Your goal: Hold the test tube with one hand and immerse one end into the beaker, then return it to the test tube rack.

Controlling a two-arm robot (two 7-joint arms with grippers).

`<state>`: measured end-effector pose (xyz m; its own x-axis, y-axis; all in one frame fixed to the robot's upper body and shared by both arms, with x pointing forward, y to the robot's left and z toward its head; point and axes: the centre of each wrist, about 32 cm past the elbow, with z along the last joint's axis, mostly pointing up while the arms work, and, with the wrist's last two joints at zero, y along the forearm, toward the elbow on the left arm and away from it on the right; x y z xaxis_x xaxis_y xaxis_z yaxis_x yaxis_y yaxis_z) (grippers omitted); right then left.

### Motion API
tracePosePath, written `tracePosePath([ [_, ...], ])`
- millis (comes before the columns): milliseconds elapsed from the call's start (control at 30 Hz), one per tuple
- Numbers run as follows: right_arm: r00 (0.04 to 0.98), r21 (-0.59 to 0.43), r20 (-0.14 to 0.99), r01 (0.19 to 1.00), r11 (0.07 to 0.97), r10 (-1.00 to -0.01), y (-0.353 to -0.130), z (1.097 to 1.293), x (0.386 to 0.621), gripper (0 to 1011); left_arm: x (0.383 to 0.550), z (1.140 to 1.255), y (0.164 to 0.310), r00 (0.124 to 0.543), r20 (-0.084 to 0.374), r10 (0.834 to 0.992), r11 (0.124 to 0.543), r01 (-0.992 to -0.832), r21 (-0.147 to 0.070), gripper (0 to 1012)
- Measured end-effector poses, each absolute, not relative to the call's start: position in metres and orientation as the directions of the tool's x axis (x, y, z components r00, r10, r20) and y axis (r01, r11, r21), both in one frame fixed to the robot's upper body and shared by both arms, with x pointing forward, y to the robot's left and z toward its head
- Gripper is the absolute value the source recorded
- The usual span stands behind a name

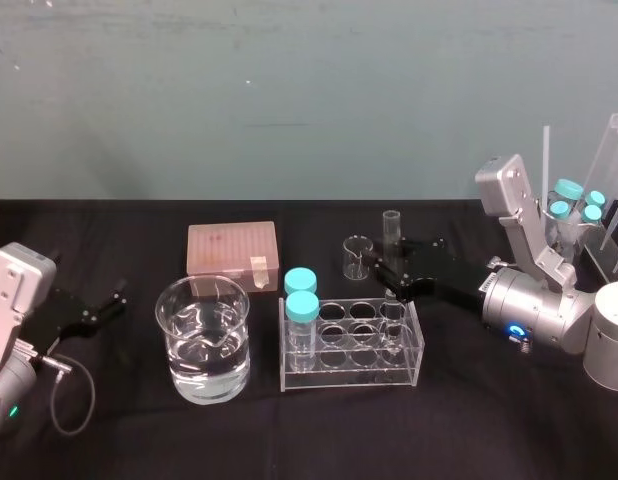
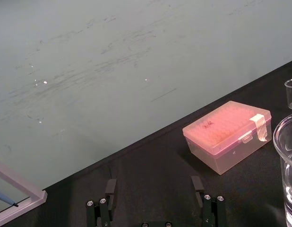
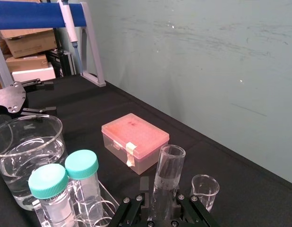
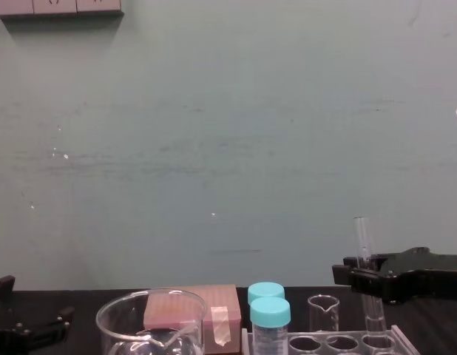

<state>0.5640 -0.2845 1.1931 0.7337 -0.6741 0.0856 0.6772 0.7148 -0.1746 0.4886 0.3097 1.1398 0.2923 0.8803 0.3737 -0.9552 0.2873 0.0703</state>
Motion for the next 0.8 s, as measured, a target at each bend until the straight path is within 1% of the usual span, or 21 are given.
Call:
tracePosePath([
  [367, 0.736, -0.17, 0.078, 0.674, 0.719, -0.672, -0.286, 1.194, 0.562, 244, 0.489, 1.14, 0.31, 0.292, 0.374, 0.88, 0.287, -0.955, 0.07, 1000],
  [800, 0.741, -0.136, 0.066, 0.67, 0.73, -0.668, -0.288, 1.203, 0.558, 242, 0.489, 1.14, 0.31, 0.292, 0.374, 0.88, 0.287, -0.955, 0.07, 1000],
])
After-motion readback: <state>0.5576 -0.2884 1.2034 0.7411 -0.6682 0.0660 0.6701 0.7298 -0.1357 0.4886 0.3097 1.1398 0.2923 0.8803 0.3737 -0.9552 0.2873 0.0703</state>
